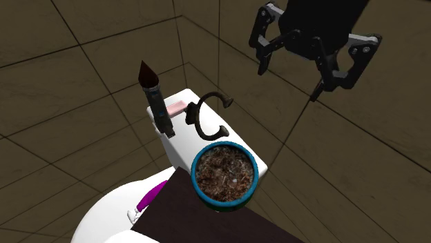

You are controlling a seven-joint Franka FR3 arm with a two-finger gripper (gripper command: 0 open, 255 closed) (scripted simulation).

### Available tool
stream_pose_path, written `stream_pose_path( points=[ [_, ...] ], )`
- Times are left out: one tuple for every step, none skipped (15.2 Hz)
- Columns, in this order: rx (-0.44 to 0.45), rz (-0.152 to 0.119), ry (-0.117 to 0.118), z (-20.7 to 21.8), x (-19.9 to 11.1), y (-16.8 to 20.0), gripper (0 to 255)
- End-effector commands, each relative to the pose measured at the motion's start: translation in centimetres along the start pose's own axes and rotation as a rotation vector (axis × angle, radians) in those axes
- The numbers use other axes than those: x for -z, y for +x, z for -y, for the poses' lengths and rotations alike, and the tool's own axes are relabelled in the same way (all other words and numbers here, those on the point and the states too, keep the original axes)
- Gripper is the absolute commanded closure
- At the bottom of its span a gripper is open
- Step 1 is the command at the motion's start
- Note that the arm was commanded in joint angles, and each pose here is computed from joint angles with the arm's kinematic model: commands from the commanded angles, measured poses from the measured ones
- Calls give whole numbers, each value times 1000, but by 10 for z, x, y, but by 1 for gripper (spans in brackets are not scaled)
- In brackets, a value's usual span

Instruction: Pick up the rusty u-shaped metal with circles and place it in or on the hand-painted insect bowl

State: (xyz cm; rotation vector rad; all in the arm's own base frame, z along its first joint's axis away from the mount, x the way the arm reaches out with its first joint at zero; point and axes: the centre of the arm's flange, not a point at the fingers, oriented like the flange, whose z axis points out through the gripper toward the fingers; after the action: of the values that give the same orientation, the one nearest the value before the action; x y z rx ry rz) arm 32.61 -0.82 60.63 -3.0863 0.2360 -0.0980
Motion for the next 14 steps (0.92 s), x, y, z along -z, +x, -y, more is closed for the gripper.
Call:
stream_pose_path(
  points=[
    [0, 0, 0, 0, 0, 0, 0],
    [7, 6, 1, 9, -9, 5, 0],
    [15, 12, 3, 17, -18, 9, 0],
    [22, 18, 4, 26, -27, 14, 0],
    [30, 23, 6, 34, -37, 18, 0],
    [37, 29, 7, 43, -46, 22, 0],
    [44, 35, 9, 52, -55, 27, 0],
    [52, 41, 10, 61, -64, 31, 0],
    [59, 47, 12, 70, -73, 34, 0],
    [67, 53, 13, 78, -83, 38, 0],
    [74, 58, 15, 87, -92, 42, 0],
    [81, 64, 16, 96, -101, 45, 0],
    [89, 70, 17, 105, -110, 49, 0],
    [96, 76, 19, 114, -120, 52, 0]
  ],
)
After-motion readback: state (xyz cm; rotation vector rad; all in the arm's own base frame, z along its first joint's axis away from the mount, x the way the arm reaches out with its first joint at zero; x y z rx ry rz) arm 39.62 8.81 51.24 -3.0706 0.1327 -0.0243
